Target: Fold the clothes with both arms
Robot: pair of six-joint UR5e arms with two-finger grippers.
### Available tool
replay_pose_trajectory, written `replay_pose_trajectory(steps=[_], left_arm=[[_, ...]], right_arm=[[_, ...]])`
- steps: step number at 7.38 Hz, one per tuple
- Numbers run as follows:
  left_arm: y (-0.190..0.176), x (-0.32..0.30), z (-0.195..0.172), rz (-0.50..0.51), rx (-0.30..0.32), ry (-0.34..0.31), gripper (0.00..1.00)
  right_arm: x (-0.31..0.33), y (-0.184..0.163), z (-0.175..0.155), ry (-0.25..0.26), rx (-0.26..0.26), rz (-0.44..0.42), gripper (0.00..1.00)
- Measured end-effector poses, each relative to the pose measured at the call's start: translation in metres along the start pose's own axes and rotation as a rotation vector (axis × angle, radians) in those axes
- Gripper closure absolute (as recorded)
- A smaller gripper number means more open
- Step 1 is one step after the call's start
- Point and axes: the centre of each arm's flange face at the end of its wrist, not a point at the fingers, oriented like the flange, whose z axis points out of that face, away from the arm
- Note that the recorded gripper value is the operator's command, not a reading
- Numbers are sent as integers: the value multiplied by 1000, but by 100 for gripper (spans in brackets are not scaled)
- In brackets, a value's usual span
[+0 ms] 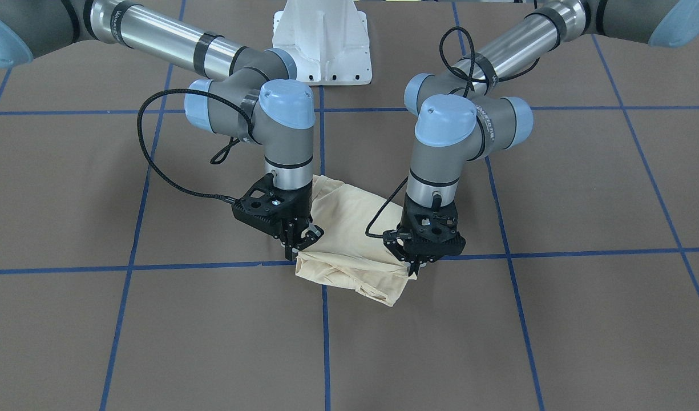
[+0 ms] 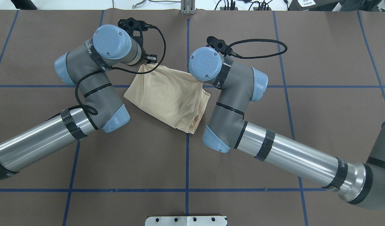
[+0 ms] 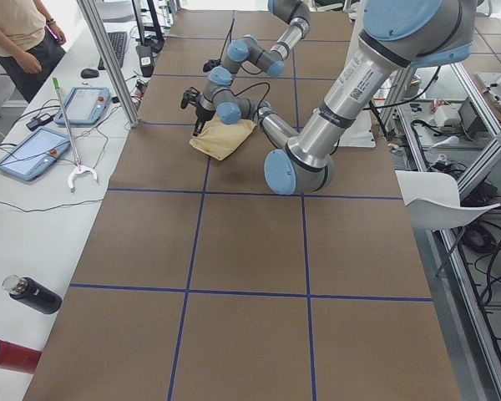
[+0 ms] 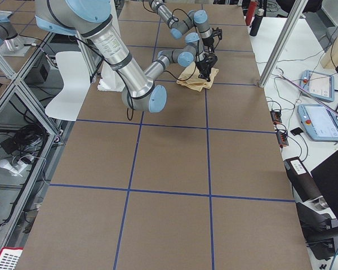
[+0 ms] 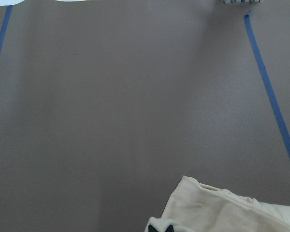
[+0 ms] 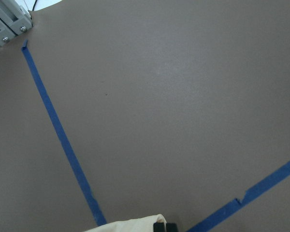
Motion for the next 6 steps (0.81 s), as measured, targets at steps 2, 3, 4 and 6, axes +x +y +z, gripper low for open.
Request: replay_pose_trajectory(steps=[2,3,4,6], left_arm=[[-18,-8,-6,46,-31,50,0],[-20,-11,-8,66,-52,69,0],[-21,-14,-9,74,-63,76,0],[-19,-18,-10,80,-67,78,0]], right_arm=[[-4,-22,-5,0,-66,-63,0],[-7,-27,-9,-4,-88,-71,0],[-7,-28,-10,-6,-97,-74,0],[-7,-30,-13,-9,-103,-76,0]])
